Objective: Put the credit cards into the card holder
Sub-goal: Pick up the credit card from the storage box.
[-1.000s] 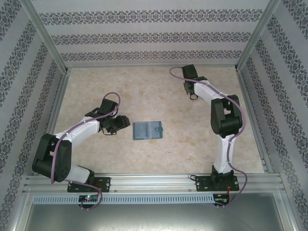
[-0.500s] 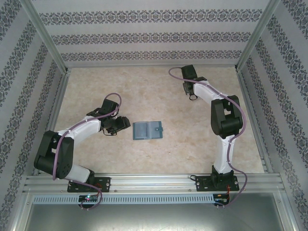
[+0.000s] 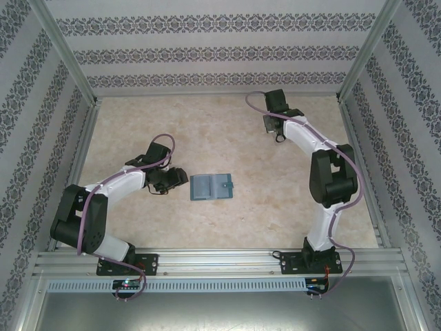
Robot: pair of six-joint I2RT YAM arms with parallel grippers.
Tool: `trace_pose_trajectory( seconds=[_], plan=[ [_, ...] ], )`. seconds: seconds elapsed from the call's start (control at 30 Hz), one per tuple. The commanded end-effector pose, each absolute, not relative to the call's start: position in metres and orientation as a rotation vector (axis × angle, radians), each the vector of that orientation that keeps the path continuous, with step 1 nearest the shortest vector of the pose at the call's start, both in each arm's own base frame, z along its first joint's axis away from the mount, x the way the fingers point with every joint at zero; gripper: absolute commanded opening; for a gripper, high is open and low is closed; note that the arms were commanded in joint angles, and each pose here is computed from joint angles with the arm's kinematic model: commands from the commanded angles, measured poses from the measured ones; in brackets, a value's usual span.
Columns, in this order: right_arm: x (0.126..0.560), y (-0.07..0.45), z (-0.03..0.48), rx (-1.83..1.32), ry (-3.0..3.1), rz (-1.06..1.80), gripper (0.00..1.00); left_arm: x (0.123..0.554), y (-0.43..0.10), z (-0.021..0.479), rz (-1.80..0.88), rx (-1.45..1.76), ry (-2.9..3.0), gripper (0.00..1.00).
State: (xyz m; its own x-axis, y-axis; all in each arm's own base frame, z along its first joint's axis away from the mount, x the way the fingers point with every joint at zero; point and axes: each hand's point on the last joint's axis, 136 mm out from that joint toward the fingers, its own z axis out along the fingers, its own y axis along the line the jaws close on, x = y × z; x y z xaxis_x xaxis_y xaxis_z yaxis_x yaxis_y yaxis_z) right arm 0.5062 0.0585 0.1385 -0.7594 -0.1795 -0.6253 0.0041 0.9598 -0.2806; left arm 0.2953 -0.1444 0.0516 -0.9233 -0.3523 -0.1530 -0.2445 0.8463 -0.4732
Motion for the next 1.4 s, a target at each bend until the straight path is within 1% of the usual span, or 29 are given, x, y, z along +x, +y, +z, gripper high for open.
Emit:
trace_pose_trajectory(
  seconds=[0.0, 0.23, 0.33, 0.57, 0.67, 0.7, 0.73, 0.83, 1.0, 1.03, 1.1, 1.13, 1.27, 1.37],
  plan=[
    [0.5, 0.06, 0.169, -0.069, 2.338, -0.292, 0.0, 0.309, -0.16, 0.07, -0.76, -0.4, 2.724, 0.58],
    [0.484, 0.064, 0.196, -0.033, 2.262, -0.181, 0.0, 0.32, -0.169, 0.104, -0.847, -0.359, 2.632, 0.58],
    [0.479, 0.062, 0.2, 0.004, 2.254, -0.131, 0.0, 0.322, -0.174, 0.113, -0.881, -0.335, 2.616, 0.58],
    [0.453, 0.076, 0.208, 0.108, 2.23, 0.096, 0.0, 0.331, -0.199, 0.133, -1.094, -0.297, 2.508, 0.6],
    [0.436, 0.09, 0.212, 0.139, 2.216, 0.229, 0.0, 0.335, -0.217, 0.149, -1.216, -0.242, 2.435, 0.66],
    [0.43, 0.096, 0.213, 0.149, 2.209, 0.285, 0.0, 0.335, -0.226, 0.155, -1.254, -0.202, 2.428, 0.76],
    [0.424, 0.101, 0.214, 0.156, 2.204, 0.338, 0.0, 0.333, -0.233, 0.158, -1.278, -0.17, 2.431, 0.79],
    [0.407, 0.116, 0.211, 0.225, 2.219, 0.513, 0.0, 0.33, -0.249, 0.167, -1.342, -0.089, 2.453, 0.81],
    [0.373, 0.139, 0.207, 0.246, 2.246, 0.771, 0.0, 0.329, -0.265, 0.173, -1.498, -0.036, 2.416, 0.83],
    [0.369, 0.144, 0.209, 0.254, 2.243, 0.829, 0.0, 0.328, -0.267, 0.174, -1.516, -0.03, 2.414, 0.85],
    [0.358, 0.157, 0.21, 0.266, 2.266, 0.954, 0.0, 0.326, -0.269, 0.172, -1.501, -0.019, 2.426, 0.97],
    [0.355, 0.162, 0.21, 0.269, 2.266, 1.011, 0.0, 0.325, -0.271, 0.173, -1.498, -0.002, 2.423, 0.98],
    [0.341, 0.193, 0.216, 0.272, 2.245, 1.258, 0.0, 0.32, -0.276, 0.18, -1.537, 0.044, 2.411, 0.99],
    [0.332, 0.216, 0.218, 0.239, 2.243, 1.36, 0.0, 0.316, -0.28, 0.182, -1.57, 0.065, 2.402, 0.98]
  ],
)
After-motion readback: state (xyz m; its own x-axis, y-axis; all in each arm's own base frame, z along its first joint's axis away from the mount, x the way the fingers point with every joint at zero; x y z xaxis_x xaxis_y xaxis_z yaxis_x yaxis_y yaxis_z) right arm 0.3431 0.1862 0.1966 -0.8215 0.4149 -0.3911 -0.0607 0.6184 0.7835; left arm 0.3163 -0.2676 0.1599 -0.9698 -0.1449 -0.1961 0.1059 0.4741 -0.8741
